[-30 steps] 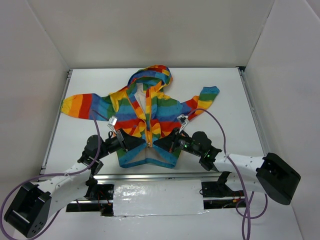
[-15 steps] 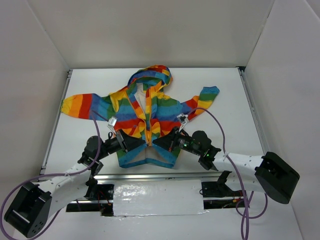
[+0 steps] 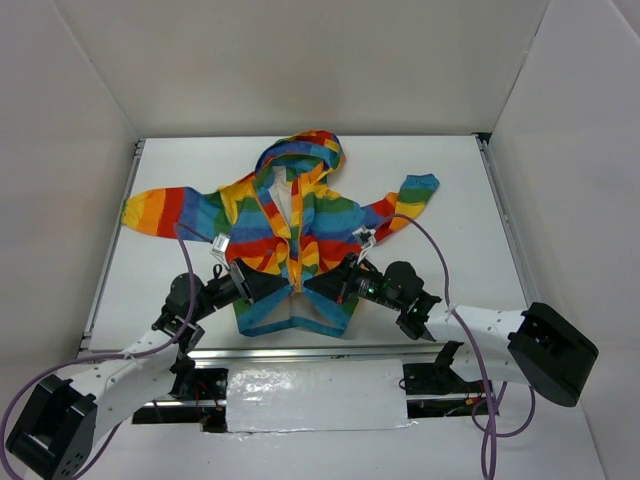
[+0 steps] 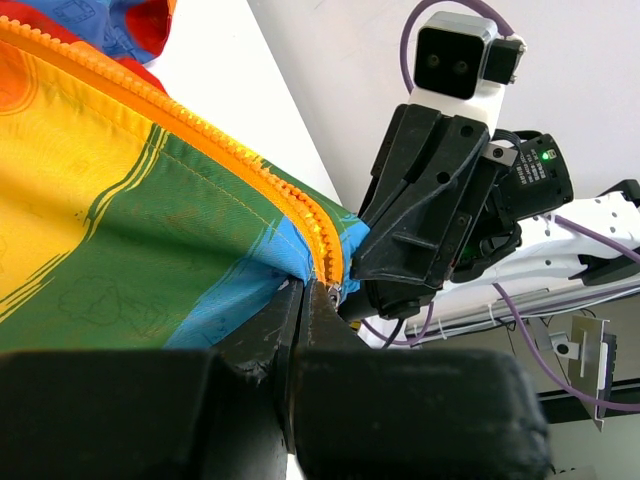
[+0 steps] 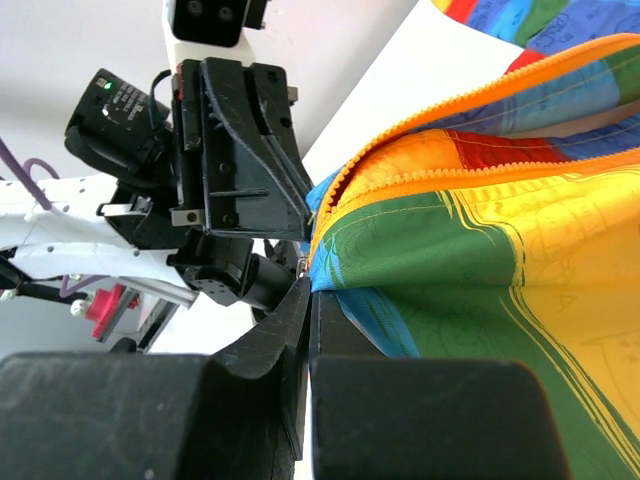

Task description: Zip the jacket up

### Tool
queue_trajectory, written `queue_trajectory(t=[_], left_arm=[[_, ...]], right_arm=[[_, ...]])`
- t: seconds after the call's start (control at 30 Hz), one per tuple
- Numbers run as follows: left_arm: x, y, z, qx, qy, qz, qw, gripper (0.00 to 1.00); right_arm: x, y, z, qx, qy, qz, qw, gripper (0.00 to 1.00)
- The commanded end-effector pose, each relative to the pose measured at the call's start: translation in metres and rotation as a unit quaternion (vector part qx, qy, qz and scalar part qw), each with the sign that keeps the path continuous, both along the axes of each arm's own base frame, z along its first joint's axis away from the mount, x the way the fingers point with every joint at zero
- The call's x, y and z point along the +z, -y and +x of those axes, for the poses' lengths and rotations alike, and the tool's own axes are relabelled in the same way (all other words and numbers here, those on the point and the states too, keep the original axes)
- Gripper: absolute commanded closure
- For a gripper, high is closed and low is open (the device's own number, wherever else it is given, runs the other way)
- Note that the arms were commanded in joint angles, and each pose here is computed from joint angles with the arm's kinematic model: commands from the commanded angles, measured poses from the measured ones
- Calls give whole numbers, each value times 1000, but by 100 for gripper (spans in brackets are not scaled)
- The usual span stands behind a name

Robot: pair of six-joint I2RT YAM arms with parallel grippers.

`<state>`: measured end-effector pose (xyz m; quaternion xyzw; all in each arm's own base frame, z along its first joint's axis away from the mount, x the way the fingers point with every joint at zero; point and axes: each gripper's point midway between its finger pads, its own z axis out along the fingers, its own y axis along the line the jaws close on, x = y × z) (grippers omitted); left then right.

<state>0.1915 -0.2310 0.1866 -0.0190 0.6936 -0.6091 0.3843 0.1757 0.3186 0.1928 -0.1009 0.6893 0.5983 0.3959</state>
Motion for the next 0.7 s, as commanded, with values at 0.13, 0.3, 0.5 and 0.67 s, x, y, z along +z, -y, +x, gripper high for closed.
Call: queue_trajectory(t=[0.13,0.3,0.5,0.67], left_arm=[[25,2,2,-1,36,-22,999,100],[30,3,0,-8,43,-28,999,100],[31,3,-2,-11,42,-33,998,100],[34,3,-3,-10,47,-36,998,100]], right_arm=[[21,0,-3,10,43,34,998,100],[18,1,-1,5,36,34,999,100],[18,0,2,2,34,30,999,100],[15,0,2,3,31,28,999,100]])
